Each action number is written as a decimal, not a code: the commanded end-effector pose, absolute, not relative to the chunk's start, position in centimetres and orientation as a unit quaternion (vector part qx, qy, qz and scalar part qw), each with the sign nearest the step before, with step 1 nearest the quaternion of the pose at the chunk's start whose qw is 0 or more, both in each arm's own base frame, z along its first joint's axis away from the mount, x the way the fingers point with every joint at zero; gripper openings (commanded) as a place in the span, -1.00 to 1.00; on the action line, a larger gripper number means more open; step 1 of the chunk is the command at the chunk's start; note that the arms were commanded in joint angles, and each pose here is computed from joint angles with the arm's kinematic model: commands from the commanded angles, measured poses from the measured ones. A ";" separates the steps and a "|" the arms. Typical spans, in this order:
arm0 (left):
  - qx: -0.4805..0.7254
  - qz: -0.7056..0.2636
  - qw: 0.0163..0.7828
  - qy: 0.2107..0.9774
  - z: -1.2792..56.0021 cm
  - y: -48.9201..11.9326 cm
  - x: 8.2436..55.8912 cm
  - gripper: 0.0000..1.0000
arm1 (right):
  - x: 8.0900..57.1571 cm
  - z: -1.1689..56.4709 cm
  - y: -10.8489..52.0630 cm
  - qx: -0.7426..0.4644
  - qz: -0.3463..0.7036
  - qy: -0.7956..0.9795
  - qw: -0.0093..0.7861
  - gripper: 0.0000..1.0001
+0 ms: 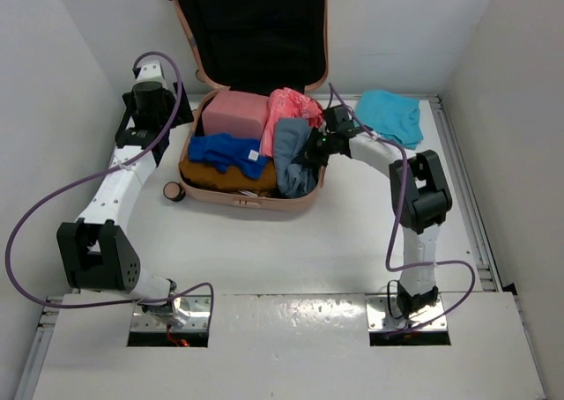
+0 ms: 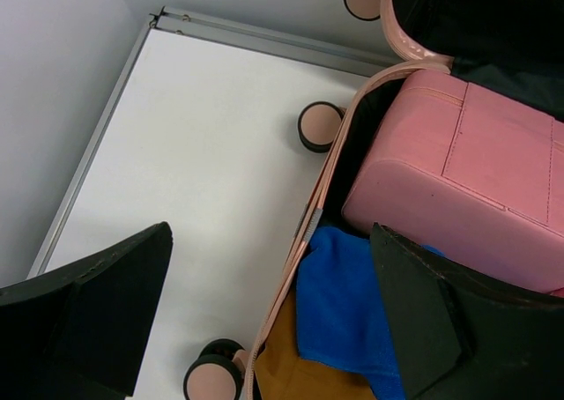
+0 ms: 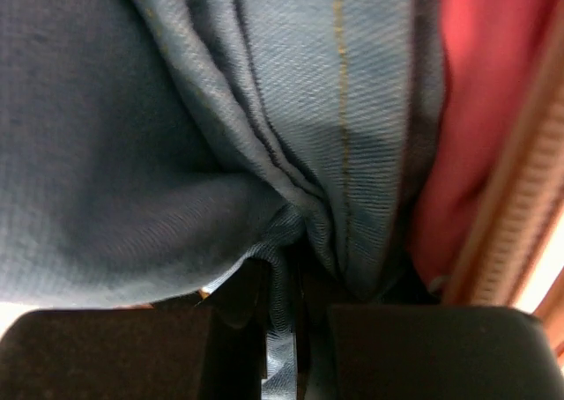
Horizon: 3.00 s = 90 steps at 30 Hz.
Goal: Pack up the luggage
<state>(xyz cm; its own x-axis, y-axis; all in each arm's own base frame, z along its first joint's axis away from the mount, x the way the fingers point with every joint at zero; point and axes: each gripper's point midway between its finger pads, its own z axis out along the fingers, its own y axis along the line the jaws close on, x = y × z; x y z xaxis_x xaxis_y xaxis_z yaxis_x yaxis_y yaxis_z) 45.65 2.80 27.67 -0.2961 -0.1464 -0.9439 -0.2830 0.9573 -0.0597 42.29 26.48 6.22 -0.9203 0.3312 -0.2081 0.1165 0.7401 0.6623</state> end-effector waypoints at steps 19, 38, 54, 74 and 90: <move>-0.136 0.062 0.607 0.780 30.7 3.4 45.9 0.99 | 44.8 17.7 19.7 -0.075 0.171 0.902 0.388 0.32; -0.134 0.070 0.613 0.776 31.6 2.9 48.1 0.99 | 62.1 14.3 2.7 0.035 -0.069 0.841 0.536 1.00; -0.126 0.117 0.597 0.784 30.9 4.0 47.1 0.99 | 66.4 4.0 -4.9 0.167 -0.125 0.859 0.468 1.00; -0.102 0.120 0.586 0.795 30.0 3.0 48.0 0.99 | 55.9 -3.5 -1.8 0.033 -0.009 0.967 0.253 -1.00; -0.177 0.063 0.564 0.804 28.2 7.4 46.1 0.99 | 59.3 26.9 13.0 -0.044 0.329 0.756 0.564 -1.00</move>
<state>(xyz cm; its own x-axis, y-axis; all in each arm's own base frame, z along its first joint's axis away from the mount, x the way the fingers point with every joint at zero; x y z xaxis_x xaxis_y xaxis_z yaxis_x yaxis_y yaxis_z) 47.02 7.63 25.97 -0.3551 -0.1795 -0.9174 -0.3698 0.9283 -0.0386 59.34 7.21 14.85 -0.5576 0.2524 -0.7908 -0.1779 0.8942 0.4108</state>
